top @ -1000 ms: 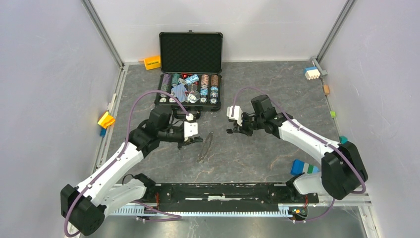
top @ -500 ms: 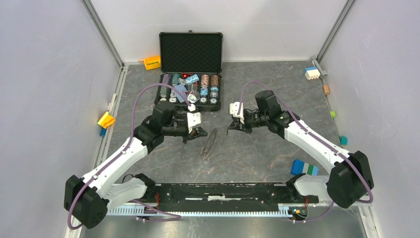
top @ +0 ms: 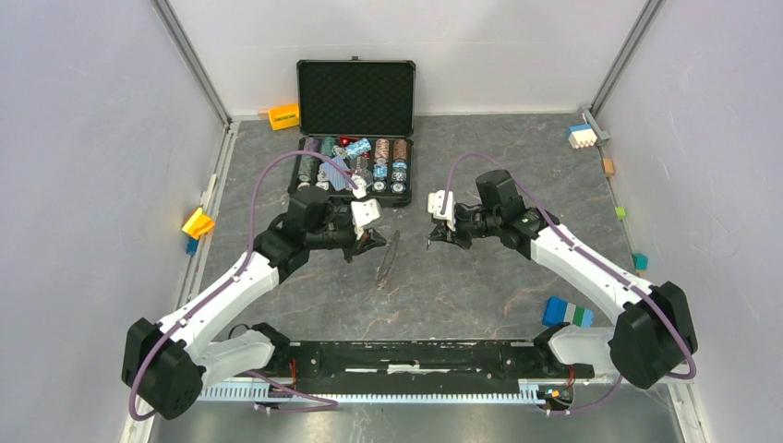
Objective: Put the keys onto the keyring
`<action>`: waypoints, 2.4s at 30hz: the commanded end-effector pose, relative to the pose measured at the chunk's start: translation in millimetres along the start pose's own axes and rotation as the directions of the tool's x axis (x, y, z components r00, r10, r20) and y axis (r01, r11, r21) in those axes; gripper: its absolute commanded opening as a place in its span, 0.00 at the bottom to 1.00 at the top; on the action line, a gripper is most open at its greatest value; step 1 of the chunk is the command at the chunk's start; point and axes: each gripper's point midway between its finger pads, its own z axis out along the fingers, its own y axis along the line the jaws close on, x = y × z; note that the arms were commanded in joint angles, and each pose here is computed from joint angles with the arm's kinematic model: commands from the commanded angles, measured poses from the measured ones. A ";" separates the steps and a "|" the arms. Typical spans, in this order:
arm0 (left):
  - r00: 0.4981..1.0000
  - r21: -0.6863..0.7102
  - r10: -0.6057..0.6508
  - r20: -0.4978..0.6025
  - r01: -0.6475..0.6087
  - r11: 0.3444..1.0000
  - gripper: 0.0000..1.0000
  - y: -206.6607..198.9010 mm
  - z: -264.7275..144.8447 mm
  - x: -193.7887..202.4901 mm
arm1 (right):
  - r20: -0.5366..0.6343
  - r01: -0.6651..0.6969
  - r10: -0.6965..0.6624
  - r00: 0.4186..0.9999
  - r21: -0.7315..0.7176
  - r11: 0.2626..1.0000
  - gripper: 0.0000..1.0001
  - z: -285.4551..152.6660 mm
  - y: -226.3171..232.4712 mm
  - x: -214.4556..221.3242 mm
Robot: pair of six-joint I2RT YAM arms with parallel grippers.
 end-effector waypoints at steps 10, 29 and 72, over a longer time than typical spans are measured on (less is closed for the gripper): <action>0.998 0.021 0.040 0.056 -0.042 0.999 0.02 -4.6 1.7 -24.8 | 0.125 0.026 -0.020 0.992 -0.048 0.998 0.00 -5.9 7.5 -35.8; 0.956 0.273 0.206 0.209 -0.259 0.927 0.02 -50.1 4.0 -34.2 | 0.168 0.325 -0.315 0.934 -0.033 0.945 0.00 3.2 31.7 -85.1; 0.958 0.264 0.223 0.180 -0.266 0.927 0.02 -49.5 5.4 -22.2 | 0.161 0.395 -0.373 0.914 -0.129 0.910 0.00 17.5 72.0 -80.2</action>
